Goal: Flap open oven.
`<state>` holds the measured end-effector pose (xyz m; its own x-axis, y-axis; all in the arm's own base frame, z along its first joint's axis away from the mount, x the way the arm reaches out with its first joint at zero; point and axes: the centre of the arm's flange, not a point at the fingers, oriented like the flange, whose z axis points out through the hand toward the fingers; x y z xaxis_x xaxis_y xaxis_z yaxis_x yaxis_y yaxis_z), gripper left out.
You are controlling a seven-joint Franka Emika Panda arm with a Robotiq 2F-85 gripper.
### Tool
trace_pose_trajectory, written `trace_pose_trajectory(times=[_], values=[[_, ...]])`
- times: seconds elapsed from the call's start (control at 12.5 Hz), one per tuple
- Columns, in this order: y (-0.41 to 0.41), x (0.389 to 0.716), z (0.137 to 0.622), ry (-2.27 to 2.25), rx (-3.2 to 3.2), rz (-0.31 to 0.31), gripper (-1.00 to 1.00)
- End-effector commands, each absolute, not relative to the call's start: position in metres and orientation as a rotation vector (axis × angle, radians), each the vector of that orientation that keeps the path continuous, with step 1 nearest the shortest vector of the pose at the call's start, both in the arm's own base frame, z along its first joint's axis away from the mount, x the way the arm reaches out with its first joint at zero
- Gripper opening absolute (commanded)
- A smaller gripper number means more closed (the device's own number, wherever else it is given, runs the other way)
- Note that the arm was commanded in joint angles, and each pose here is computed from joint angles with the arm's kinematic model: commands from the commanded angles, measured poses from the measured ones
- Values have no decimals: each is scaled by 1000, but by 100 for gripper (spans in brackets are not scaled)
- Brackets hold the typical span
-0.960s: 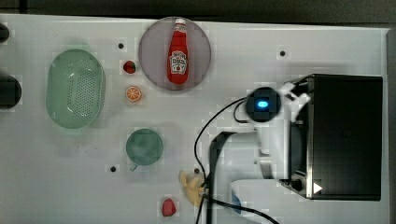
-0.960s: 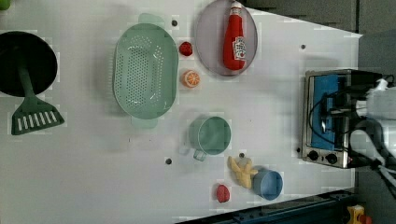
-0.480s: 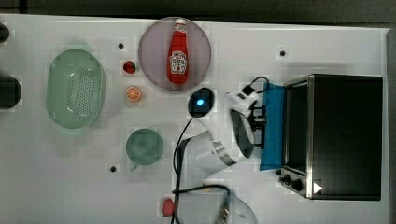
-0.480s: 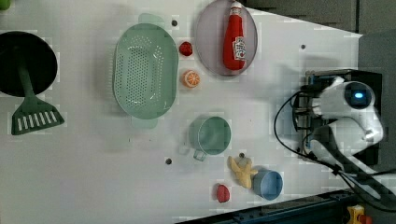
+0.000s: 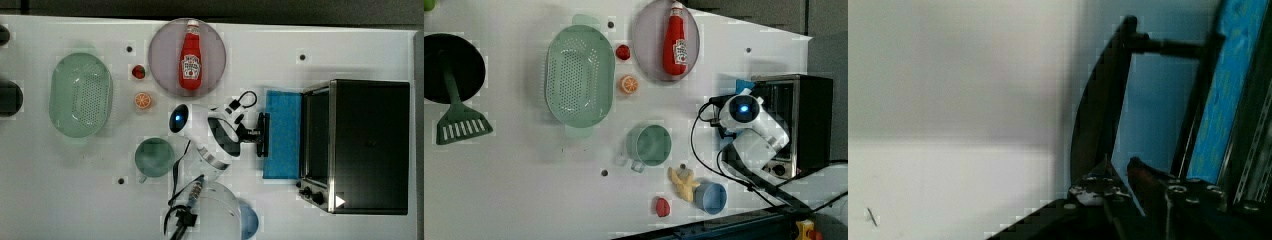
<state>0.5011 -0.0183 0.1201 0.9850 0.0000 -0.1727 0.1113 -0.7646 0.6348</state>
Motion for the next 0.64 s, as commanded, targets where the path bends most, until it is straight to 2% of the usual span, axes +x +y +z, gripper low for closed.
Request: trace_pose_trajectory(times=[0.08,0.32,0.48,0.64], values=[[-11,509,114,-37,2337,-87,-65],[-2,512,90,22,2311,-103,-65],[0,515,90,24,2292,-104,-65],[6,524,99,19,2324,-59,-65]])
